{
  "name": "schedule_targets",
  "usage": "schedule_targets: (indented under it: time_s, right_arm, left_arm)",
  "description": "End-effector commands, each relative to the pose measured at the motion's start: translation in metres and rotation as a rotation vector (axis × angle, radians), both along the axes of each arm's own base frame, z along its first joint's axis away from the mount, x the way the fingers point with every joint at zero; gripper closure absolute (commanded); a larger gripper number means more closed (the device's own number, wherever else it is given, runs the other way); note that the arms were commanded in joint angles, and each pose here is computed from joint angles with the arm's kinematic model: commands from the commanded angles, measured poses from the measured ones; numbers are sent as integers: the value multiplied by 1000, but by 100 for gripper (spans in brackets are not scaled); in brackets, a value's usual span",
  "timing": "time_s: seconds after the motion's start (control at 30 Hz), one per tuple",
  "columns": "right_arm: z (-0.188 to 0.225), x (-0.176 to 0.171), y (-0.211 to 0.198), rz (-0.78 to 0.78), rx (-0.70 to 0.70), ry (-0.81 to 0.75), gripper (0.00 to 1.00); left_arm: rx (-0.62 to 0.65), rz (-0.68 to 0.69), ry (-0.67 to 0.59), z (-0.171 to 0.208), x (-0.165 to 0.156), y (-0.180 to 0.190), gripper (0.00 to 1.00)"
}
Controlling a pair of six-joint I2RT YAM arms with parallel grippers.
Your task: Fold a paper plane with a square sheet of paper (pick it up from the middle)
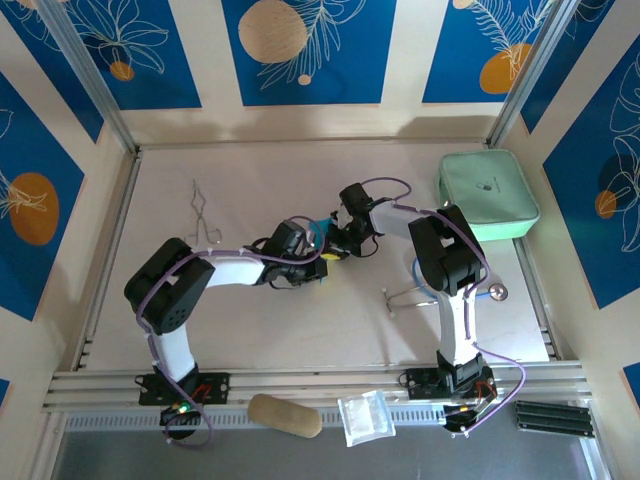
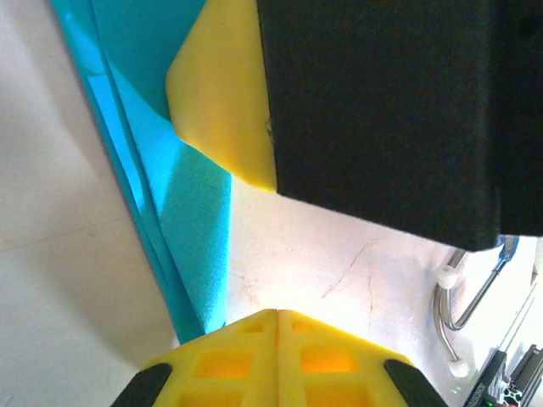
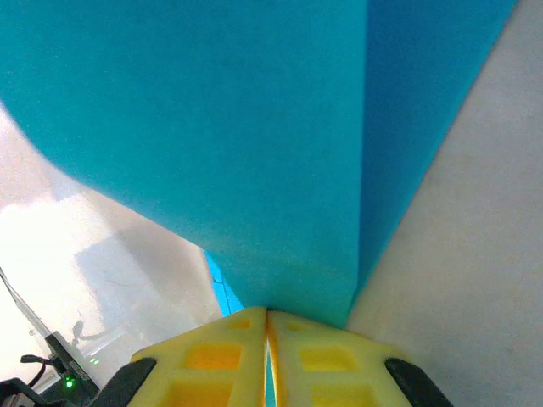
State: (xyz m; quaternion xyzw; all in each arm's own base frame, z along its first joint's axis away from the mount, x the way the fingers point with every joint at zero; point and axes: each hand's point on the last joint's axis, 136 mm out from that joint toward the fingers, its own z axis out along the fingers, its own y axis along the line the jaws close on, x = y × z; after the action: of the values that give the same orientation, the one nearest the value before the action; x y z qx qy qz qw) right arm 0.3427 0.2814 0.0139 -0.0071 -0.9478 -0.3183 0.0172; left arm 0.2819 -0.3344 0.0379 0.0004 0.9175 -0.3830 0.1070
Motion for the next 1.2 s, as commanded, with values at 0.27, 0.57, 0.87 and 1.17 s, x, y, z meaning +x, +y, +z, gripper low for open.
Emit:
schedule_targets:
  time_s: [0.27,0.57,0.87,1.17]
  right_arm:
    - [-49,-20,-28,-16,-189,98,88]
    - [-50,-20,-29,-20,-199,105,88]
    - [-52,-20,-30,-23,-206,112,88]
    - [-53,-20,-32,-28,-212,116,88]
  left_arm:
    - [79,-12,73,-26,-20,11,94]
    - [94,-5,87,-33,-24,15,94]
    - [109,-12,106,-38,-30,17,95]
    - [146,-33,123,-31,-52,31,95]
